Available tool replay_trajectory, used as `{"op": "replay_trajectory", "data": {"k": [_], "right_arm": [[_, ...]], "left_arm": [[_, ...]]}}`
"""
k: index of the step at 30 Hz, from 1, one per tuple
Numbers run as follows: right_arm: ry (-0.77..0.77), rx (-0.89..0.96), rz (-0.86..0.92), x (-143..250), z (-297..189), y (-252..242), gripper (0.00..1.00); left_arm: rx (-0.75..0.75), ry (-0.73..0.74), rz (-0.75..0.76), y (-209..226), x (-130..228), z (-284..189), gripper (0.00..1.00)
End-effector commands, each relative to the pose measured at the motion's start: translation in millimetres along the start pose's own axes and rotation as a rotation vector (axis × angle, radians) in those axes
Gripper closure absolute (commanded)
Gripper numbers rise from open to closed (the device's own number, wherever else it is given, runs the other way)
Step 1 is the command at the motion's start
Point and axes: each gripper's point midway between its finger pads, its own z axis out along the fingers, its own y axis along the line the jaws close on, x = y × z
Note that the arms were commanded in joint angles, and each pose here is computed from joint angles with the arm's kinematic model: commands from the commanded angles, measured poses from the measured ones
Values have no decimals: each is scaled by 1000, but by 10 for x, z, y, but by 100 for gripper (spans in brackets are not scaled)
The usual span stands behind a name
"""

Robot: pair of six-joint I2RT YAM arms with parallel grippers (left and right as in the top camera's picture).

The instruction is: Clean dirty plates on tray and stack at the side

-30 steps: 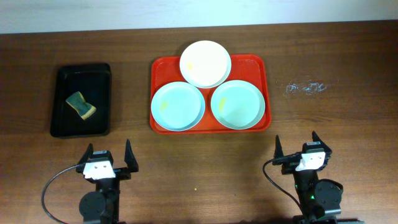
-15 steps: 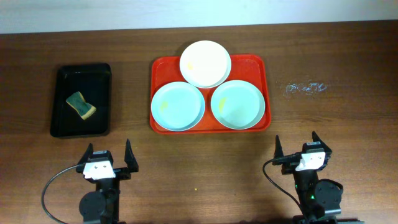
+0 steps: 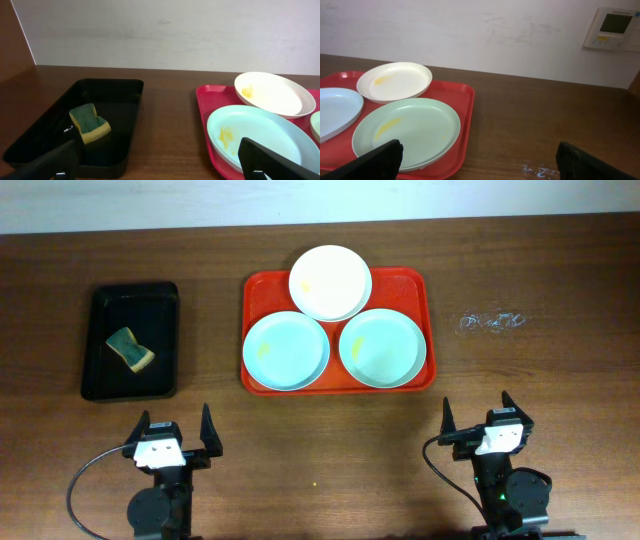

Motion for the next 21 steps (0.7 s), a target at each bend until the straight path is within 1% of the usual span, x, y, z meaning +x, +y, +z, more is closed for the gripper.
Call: {"op": "replay_trajectory", "data": {"k": [1, 15, 16, 17, 18, 19, 20, 21], "right_arm": [[6, 1, -7, 34, 1, 5, 1], [6, 1, -7, 33, 1, 4, 1], [6, 1, -7, 34, 1, 5, 1], [6, 0, -7, 34, 1, 5, 1], [6, 0, -7, 34, 1, 5, 1], [6, 1, -7, 33, 1, 4, 1], [6, 1, -7, 34, 1, 5, 1], [6, 0, -7, 34, 1, 5, 1]], "left_arm": [[-1, 1, -9, -2, 19, 1, 1], [4, 1, -10, -11, 18, 1, 1], [110, -6, -25, -193, -7, -11, 1], [283, -13, -53, -484, -43, -69, 1], [470, -32, -46, -782, -103, -189, 1], [601, -62, -30, -975, -174, -308, 1], [712, -105, -6, -1127, -266, -435, 1], [829, -184, 40, -1273, -417, -604, 1]]}}
